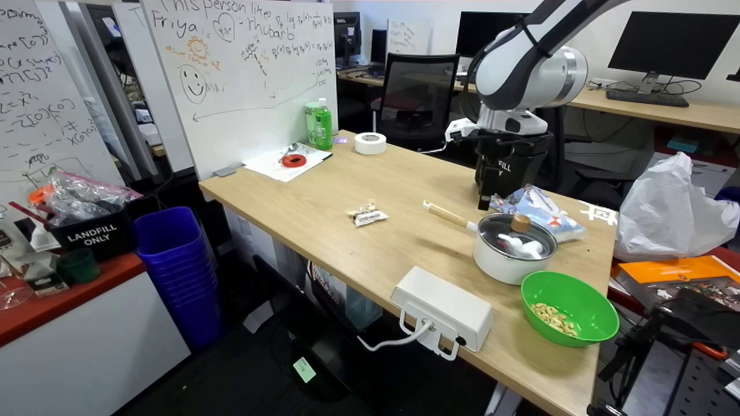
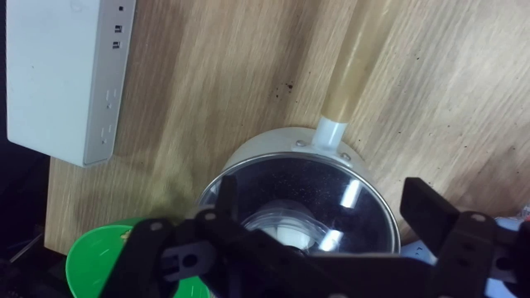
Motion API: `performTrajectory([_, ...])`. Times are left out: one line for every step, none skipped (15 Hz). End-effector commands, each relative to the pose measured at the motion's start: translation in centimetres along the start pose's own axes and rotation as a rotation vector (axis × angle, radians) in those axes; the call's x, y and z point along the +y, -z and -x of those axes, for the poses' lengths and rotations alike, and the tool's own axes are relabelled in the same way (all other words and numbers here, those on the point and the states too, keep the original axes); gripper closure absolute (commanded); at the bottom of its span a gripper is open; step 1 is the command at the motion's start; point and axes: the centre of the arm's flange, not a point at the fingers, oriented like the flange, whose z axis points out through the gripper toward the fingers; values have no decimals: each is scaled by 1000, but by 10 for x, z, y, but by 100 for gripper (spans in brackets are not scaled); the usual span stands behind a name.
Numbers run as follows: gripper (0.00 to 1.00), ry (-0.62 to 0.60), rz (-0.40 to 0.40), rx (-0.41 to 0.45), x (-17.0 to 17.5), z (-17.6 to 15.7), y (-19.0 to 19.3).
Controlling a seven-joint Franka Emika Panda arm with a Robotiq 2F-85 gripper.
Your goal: Move the pot forward
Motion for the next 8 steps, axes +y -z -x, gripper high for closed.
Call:
performTrajectory([0, 1, 1, 1, 1, 0, -1])
performTrajectory([0, 3, 3, 2, 2, 1, -1])
performTrajectory([0, 3, 3, 2, 2, 1, -1])
performTrajectory([0, 3, 3, 2, 2, 1, -2])
performTrajectory([0, 3, 3, 2, 2, 1, -2])
performTrajectory([0, 3, 3, 2, 2, 1, -2])
performTrajectory([0, 3, 3, 2, 2, 1, -2])
performTrajectory([0, 3, 3, 2, 2, 1, -2])
